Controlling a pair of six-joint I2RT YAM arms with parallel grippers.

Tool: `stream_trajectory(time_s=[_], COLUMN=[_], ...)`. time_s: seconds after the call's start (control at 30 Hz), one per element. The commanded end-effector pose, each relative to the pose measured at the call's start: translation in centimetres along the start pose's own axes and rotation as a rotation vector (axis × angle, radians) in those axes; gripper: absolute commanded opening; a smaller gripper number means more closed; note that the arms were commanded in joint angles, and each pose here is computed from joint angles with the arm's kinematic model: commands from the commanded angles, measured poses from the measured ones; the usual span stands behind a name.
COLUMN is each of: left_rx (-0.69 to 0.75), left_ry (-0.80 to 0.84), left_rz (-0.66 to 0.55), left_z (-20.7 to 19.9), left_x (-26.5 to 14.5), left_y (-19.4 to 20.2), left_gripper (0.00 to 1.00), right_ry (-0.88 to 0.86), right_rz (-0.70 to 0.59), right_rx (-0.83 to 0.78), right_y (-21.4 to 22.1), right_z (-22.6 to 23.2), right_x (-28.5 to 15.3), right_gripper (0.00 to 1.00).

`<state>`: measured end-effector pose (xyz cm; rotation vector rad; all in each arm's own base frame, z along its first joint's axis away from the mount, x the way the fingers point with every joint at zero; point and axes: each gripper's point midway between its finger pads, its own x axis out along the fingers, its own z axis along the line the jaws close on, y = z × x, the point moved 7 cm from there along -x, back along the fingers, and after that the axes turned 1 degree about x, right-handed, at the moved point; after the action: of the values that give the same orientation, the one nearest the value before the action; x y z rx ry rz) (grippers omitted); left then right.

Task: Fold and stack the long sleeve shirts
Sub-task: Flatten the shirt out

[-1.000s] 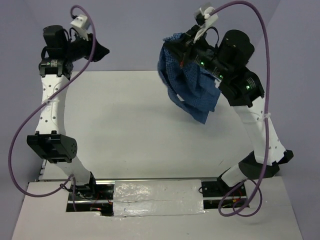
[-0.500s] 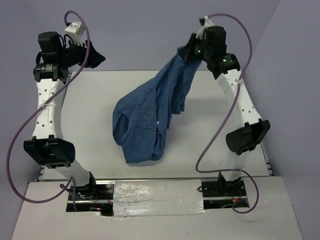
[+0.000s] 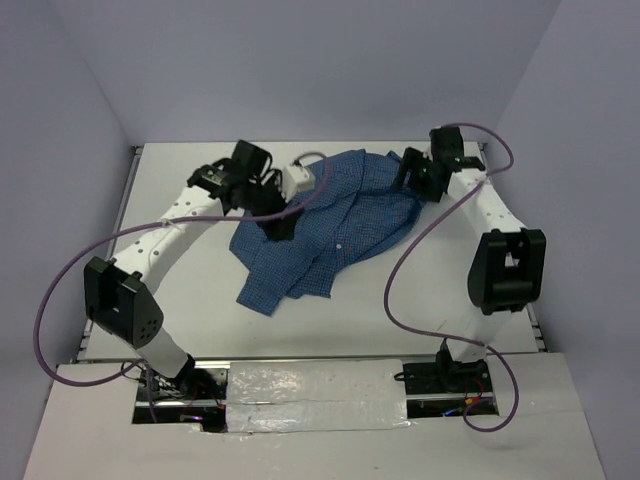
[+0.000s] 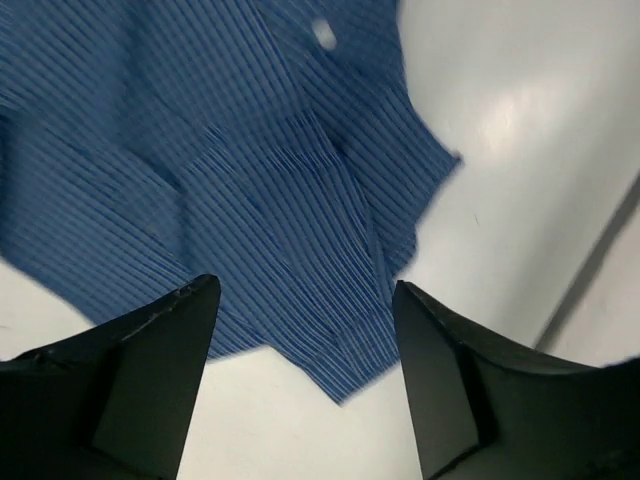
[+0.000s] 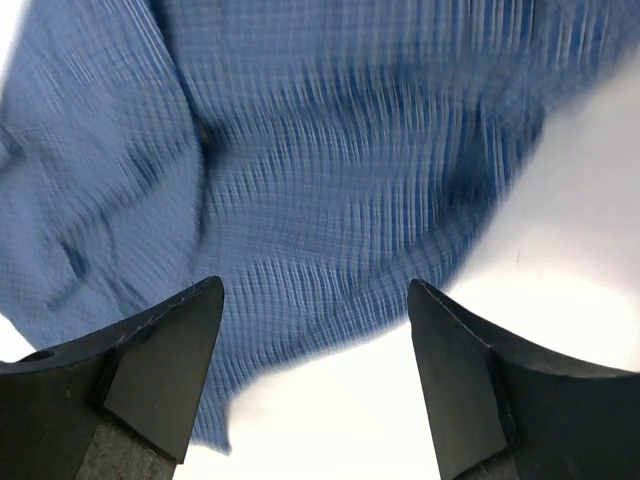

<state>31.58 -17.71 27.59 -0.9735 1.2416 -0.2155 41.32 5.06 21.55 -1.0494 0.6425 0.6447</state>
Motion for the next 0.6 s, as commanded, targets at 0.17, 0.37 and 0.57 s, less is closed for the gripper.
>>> stream_trajectory(time_s=[0.17, 0.37, 0.57], left_rx=[0.230, 0.284, 0.380], left_ry=[0.105, 0.052, -0.013], left_rz=[0.163, 0.336, 0.417], left_z=[-6.2, -6.4, -7.6], left_x=[2.8, 5.8, 8.0], left_y=[5.9, 11.7, 15.3], left_gripper=[0.91, 0.91, 0.92], right_ry=[-0.084, -0.058, 0.017], right_rz=[-0.024, 0.002, -0.015], right_rx=[0.049, 0.097, 0.204], right_y=[7.0, 8.4, 5.7], right_z=[0.3, -0.7, -3.2], right_x=[-1.5, 0.0, 1.8], right_gripper=[0.81, 0.82, 0.82])
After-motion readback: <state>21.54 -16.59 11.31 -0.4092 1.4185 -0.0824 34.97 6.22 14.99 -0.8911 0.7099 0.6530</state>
